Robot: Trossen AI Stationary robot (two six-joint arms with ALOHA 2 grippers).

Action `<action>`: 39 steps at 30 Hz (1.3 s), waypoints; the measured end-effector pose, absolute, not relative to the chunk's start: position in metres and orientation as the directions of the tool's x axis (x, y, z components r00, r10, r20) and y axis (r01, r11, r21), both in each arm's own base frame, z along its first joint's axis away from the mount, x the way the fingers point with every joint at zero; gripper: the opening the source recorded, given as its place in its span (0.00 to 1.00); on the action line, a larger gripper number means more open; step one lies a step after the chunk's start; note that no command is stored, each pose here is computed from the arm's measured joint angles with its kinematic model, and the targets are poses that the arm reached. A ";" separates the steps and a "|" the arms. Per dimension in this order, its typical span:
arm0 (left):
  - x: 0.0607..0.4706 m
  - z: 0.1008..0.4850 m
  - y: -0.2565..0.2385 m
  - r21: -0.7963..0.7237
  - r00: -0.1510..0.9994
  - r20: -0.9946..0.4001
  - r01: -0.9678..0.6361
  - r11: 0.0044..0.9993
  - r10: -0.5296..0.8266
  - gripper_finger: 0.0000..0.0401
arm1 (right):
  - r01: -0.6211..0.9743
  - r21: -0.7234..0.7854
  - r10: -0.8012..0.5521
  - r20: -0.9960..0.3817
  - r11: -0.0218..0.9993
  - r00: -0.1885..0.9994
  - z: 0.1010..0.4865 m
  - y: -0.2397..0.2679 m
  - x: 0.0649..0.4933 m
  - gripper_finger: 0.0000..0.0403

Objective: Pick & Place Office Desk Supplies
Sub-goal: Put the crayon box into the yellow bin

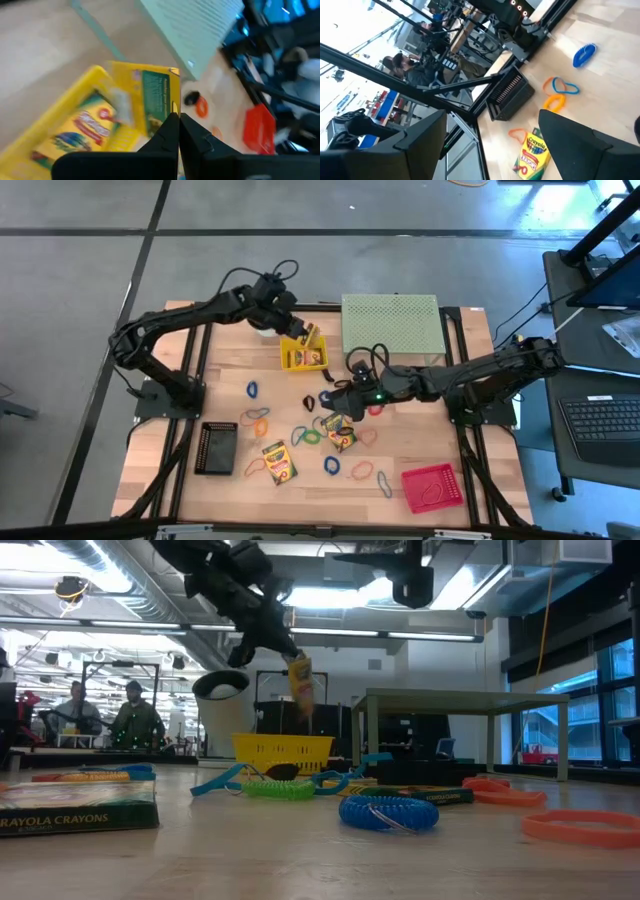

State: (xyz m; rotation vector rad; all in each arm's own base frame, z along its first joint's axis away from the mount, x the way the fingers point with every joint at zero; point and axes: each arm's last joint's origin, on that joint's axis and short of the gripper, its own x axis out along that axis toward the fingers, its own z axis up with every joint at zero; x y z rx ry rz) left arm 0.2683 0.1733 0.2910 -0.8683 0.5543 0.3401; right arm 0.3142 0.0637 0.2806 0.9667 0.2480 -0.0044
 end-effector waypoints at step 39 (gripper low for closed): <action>0.279 0.243 0.153 -0.681 0.810 -0.559 -0.572 0.457 0.179 0.00 | 0.097 0.823 0.106 -0.187 0.559 0.977 0.283 0.053 0.317 0.79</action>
